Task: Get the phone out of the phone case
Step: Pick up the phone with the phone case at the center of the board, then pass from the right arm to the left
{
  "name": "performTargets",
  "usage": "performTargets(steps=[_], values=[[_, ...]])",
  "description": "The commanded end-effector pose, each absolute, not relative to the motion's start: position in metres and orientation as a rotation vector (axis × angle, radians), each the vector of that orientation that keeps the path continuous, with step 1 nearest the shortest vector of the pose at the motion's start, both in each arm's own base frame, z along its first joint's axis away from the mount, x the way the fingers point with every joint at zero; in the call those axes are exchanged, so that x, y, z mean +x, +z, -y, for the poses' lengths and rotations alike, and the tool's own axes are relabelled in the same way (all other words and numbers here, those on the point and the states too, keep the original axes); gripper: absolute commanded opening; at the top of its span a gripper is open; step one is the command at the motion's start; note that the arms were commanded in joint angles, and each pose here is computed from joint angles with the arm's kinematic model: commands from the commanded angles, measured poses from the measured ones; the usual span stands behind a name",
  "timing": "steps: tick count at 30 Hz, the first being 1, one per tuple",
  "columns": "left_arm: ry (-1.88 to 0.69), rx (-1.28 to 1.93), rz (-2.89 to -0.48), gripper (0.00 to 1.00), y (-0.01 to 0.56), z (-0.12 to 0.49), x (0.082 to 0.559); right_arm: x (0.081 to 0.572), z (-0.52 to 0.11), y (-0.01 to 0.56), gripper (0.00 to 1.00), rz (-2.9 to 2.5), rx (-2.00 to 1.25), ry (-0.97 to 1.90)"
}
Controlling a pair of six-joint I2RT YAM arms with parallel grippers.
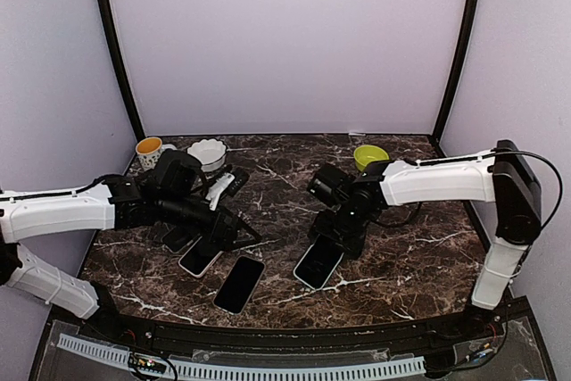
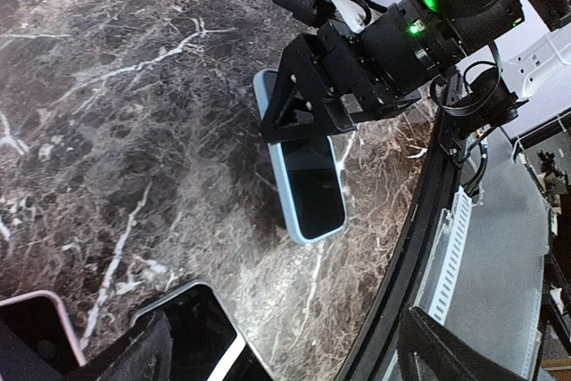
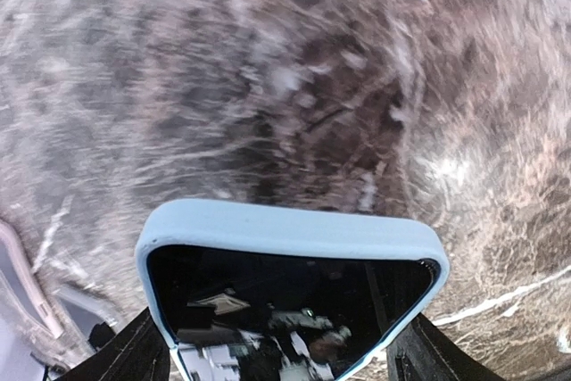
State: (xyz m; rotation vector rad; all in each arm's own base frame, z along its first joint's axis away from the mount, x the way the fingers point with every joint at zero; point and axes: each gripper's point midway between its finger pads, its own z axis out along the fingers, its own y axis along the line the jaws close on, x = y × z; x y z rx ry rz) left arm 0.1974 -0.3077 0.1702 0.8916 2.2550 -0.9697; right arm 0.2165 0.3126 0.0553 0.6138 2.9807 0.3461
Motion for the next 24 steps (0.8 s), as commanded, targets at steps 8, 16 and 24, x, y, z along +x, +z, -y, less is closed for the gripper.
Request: performTargets(steps=[8, 16, 24], values=[[-1.342, 0.921, -2.166, 0.87, 0.155, 0.364, 0.196, 0.248, -0.339, 0.110, 0.50, -2.739, 0.378, 0.675], [-1.336, 0.941, -2.135, 0.74, 0.128, 0.377, 0.209, 0.258, -0.339, 0.130, 0.50, -2.674, 0.300, 0.786], [-1.430, 0.911, -2.074, 0.66, 0.125, 0.392, 0.214, 0.262, -0.345, 0.146, 0.50, -2.636, 0.254, 0.893]])
